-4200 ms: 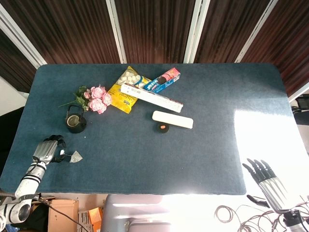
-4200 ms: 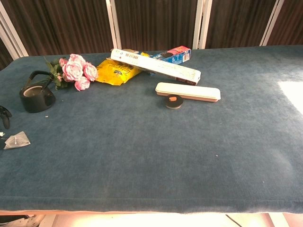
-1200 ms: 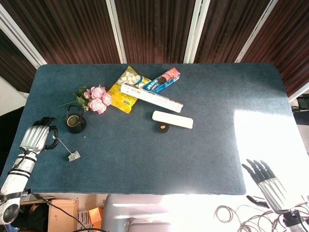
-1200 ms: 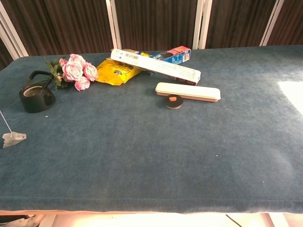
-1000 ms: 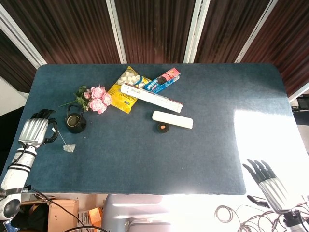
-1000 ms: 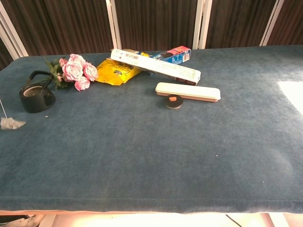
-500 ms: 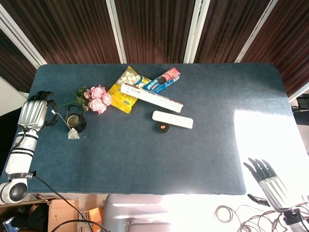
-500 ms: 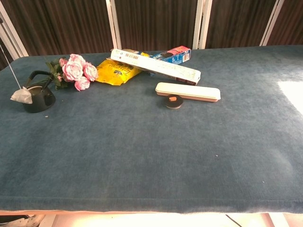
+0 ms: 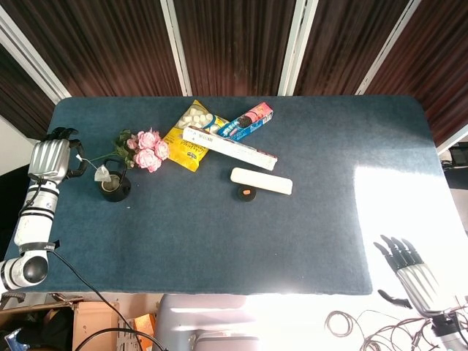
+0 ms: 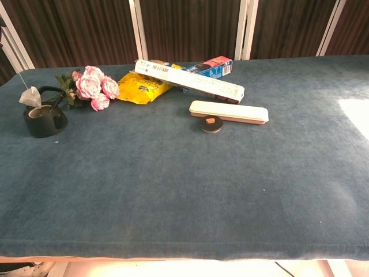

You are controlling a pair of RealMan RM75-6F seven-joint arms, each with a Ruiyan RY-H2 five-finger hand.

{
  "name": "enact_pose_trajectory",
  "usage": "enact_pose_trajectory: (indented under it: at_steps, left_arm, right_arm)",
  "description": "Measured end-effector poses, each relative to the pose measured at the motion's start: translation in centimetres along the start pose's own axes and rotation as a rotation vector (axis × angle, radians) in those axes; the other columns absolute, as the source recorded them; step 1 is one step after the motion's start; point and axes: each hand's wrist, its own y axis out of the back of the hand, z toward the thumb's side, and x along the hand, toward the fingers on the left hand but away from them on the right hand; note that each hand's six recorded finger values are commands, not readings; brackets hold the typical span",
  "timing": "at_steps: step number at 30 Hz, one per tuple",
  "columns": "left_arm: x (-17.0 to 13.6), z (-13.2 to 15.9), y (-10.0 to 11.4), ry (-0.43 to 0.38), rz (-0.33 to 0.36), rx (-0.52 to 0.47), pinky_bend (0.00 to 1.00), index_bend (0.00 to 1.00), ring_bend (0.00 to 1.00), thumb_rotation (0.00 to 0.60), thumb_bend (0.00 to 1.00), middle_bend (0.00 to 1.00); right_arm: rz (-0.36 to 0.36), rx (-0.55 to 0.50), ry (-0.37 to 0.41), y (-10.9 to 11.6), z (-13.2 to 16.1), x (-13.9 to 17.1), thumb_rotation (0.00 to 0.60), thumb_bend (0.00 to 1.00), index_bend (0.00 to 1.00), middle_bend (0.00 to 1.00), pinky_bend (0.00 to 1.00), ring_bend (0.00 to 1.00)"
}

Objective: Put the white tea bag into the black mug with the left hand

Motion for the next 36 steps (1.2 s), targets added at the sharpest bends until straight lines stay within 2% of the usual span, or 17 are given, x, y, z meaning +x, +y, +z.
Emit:
enact_pose_trajectory:
  at_steps: [10,19,30,33,36]
  left_arm:
    - [0.6,-1.2,-2.2,0.034,-0.060,0.013,0.22,0.69,0.11,0.600,0.48,0.22]
    - [0.8,-0.9,-3.8,0.025,-0.091,0.025,0.22,0.69,0.11,0.600,0.48,0.22]
    - [-2.2,-0.8,-7.7,-0.051,-0.166,0.090,0.22,0.68,0.11,0.600,0.47,0.22]
    - [-3.4,-1.0,-8.8,-0.071,-0.174,0.120,0.22,0.59,0.11,0.600,0.46,0.22]
    - [-4.5,-1.4,-9.7,-0.075,-0.184,0.135,0.22,0.34,0.11,0.600,0.36,0.20]
  right_arm:
    - [-0.003,0.003,-0.004,0.0,-0.1,0.0,0.600,0.11,0.00,0.00,0.00,0.00]
    - [-0.006,0.000,-0.005,0.1,-0.1,0.0,0.600,0.11,0.00,0.00,0.00,0.00]
    - [0.001,0.003,0.003,0.0,0.1,0.1,0.600,0.11,0.00,0.00,0.00,0.00]
    - [-0.001,0.002,0.006,0.0,0.2,0.2,0.600,0.11,0.00,0.00,0.00,0.00]
    - [0.001,0.002,0.008,-0.1,0.2,0.3,0.600,0.11,0.00,0.00,0.00,0.00]
